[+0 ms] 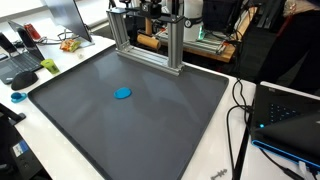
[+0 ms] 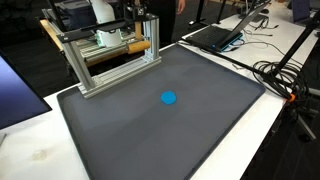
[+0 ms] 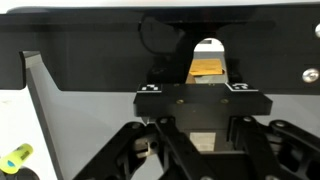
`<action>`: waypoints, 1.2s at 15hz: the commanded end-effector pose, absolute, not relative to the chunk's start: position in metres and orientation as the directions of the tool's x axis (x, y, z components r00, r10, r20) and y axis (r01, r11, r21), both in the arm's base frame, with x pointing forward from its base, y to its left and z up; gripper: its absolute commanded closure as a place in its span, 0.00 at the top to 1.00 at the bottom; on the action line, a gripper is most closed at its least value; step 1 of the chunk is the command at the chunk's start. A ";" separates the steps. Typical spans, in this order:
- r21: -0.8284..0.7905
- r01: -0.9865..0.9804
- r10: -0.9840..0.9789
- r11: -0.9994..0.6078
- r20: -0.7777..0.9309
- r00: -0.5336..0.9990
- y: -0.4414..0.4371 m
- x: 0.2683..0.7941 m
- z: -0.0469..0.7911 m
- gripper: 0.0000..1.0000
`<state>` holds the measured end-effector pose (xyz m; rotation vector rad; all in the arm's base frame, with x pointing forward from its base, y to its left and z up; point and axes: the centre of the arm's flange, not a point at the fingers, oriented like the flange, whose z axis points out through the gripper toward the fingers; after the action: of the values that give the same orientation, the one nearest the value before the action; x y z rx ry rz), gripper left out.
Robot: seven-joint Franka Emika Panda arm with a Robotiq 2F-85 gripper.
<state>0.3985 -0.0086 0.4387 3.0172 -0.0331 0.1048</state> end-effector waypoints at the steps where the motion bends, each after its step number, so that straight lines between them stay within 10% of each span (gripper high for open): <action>1: 0.092 0.020 0.025 -0.996 0.060 0.998 -0.009 0.380 0.445 0.22; 16: 0.006 -0.061 -0.061 -0.998 0.009 0.998 -0.003 0.343 0.429 0.22; 17: 0.002 -0.052 -0.052 -0.999 0.004 0.999 -0.004 0.344 0.429 0.72; 18: 0.001 -0.054 -0.054 -0.999 0.006 0.999 -0.004 0.344 0.429 0.74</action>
<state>0.3604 -0.0078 0.4279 3.0965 -0.0815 0.0349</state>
